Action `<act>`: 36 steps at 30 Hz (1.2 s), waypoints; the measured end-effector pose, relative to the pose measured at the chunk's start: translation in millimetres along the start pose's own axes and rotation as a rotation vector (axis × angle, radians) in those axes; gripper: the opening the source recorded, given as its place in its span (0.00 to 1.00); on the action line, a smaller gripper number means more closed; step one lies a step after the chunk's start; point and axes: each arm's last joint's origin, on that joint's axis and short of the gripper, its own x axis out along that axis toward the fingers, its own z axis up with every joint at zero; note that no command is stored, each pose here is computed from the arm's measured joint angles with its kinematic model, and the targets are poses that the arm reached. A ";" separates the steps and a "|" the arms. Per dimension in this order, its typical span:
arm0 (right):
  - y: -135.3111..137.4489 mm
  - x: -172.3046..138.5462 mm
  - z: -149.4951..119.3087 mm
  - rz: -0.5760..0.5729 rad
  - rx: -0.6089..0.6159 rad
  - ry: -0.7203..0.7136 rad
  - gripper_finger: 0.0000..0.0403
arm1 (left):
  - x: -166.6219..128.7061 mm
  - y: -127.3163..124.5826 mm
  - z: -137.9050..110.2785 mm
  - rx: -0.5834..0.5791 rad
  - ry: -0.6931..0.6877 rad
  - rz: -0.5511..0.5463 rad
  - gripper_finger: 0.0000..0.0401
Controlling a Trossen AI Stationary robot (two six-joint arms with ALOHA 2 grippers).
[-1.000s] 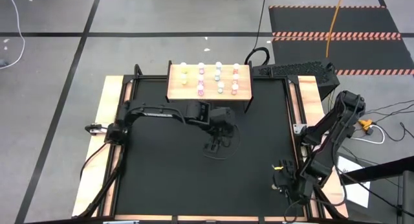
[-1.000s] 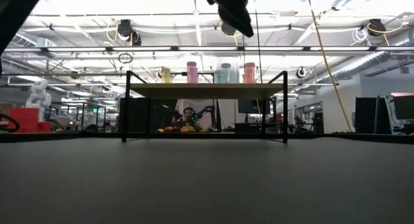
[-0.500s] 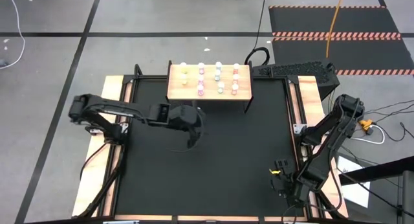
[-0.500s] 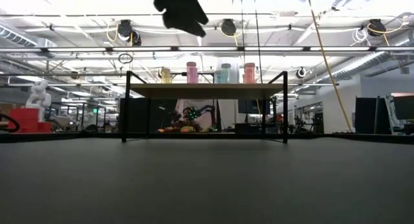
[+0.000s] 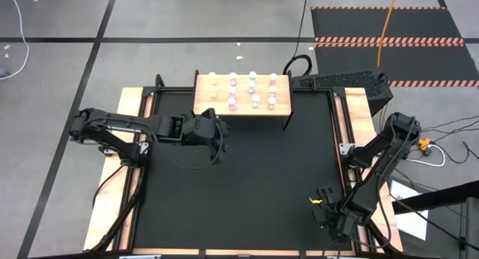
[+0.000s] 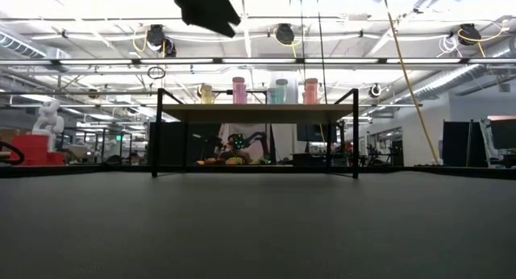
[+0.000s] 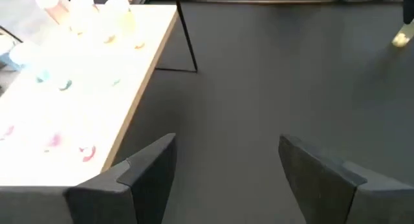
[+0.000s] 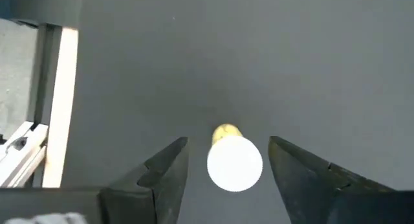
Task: Pick and place medicine bottles onto shelf by color
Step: Put the yellow pill bottle on the shelf aligned with the other yellow pill bottles
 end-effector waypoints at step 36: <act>-84.5 -57.9 74.7 0.014 0.019 0.040 0.28 | -167.8 73.3 -21.0 -0.408 -0.318 0.449 0.68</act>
